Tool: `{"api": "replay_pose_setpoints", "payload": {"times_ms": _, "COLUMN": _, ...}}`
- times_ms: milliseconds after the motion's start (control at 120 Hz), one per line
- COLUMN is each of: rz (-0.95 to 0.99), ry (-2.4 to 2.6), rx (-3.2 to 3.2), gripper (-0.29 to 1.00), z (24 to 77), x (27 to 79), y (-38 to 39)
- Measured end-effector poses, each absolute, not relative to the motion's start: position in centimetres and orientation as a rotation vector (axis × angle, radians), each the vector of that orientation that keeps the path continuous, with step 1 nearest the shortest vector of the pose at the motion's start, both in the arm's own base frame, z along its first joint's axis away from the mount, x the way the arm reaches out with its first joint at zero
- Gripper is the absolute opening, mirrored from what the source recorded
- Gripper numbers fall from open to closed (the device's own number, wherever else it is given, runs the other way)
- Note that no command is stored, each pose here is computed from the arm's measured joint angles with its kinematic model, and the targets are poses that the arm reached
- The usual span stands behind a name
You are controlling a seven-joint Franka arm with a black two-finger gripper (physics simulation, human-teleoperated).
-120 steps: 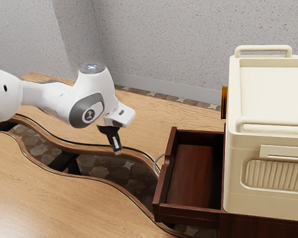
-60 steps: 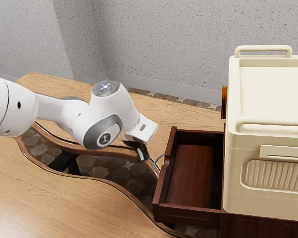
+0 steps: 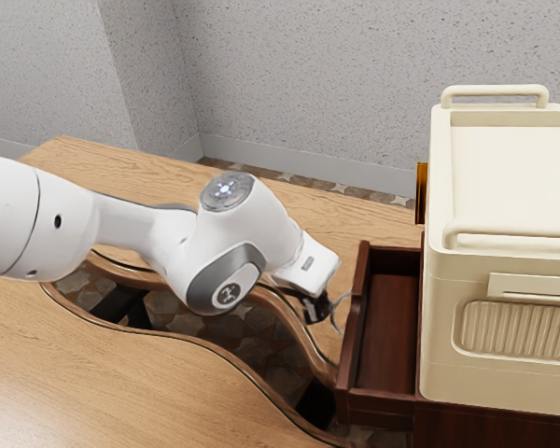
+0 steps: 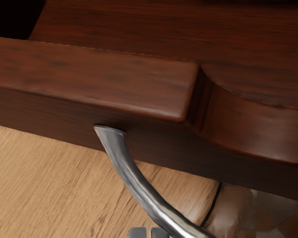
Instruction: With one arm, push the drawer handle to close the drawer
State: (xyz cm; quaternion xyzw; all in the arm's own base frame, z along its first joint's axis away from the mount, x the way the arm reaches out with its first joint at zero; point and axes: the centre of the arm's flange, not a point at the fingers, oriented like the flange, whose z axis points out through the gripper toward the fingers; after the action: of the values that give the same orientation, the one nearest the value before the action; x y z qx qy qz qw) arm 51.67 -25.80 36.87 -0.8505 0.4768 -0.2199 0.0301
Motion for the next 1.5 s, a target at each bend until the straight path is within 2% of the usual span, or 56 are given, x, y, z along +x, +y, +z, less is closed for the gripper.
{"api": "replay_pose_setpoints", "payload": {"times_ms": 683, "rz": -0.812, "ry": 1.579, "rx": -2.504, "gripper": -0.08, "z": 37.0, "x": 53.0, "y": -33.7}}
{"api": "replay_pose_setpoints", "payload": {"times_ms": 1025, "rz": -0.854, "ry": 1.588, "rx": -2.474, "gripper": -0.08, "z": 36.4, "x": 53.4, "y": -34.9}}
{"api": "replay_pose_setpoints", "payload": {"times_ms": 1125, "rz": -0.795, "ry": 1.508, "rx": -2.533, "gripper": -0.08, "z": 37.1, "x": 54.9, "y": -31.4}}
{"api": "replay_pose_setpoints", "payload": {"times_ms": 1308, "rz": -0.647, "ry": 1.206, "rx": -2.714, "gripper": -0.08, "z": 40.8, "x": 59.9, "y": -18.4}}
{"api": "replay_pose_setpoints", "payload": {"times_ms": 1425, "rz": -0.6, "ry": 1.082, "rx": -2.756, "gripper": -0.08, "z": 46.4, "x": 62.6, "y": -13.9}}
{"api": "replay_pose_setpoints", "payload": {"times_ms": 1500, "rz": -0.592, "ry": 1.039, "rx": -2.742, "gripper": -0.08, "z": 52.7, "x": 64.0, "y": -12.8}}
